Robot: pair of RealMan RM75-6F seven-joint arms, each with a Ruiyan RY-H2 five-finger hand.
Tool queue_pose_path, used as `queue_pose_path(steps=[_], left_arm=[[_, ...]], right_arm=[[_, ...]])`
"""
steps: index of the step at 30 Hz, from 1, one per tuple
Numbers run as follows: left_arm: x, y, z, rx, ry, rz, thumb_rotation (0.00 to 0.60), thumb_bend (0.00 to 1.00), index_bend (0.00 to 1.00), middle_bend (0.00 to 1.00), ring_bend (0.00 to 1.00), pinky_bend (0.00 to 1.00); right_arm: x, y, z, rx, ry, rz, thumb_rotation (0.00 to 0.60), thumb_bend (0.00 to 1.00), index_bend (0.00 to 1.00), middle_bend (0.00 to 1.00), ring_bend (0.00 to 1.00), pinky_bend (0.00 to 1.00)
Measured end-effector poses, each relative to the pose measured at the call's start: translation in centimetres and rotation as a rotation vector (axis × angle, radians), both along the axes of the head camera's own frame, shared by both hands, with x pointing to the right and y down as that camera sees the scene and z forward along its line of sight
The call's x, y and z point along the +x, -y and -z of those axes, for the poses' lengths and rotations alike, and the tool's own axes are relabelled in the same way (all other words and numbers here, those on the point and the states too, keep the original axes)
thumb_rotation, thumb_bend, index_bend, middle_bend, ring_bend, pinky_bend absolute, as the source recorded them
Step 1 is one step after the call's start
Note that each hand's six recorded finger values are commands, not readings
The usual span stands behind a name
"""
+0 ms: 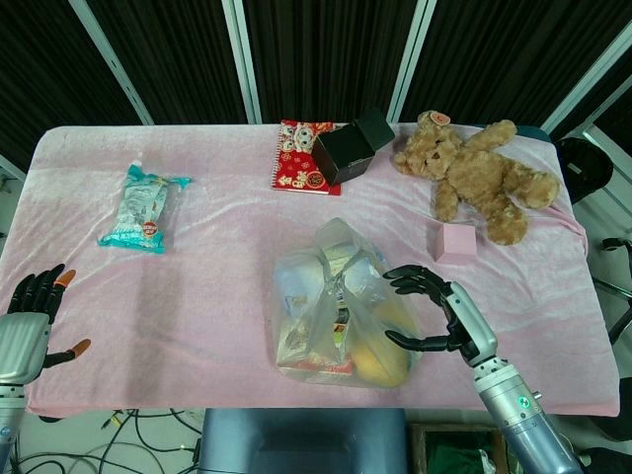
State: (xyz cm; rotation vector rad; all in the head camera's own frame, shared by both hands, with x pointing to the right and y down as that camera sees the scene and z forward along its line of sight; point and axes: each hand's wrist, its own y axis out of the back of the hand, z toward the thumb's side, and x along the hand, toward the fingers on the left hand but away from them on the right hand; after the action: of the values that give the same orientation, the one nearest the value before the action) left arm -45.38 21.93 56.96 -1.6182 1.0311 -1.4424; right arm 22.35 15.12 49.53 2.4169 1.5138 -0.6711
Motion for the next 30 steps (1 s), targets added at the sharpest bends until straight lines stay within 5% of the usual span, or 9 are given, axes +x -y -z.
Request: queue_pose_path(steps=[30], left_arm=[[0.2,0.1,-0.2,-0.004,-0.011,0.001,0.600,0.00,0.00,0.00,0.00,0.00]], right_arm=[[-4.3,0.6,0.2,-0.016,0.090,0.121,0.600,0.10,0.29,0.26,0.25,0.28]])
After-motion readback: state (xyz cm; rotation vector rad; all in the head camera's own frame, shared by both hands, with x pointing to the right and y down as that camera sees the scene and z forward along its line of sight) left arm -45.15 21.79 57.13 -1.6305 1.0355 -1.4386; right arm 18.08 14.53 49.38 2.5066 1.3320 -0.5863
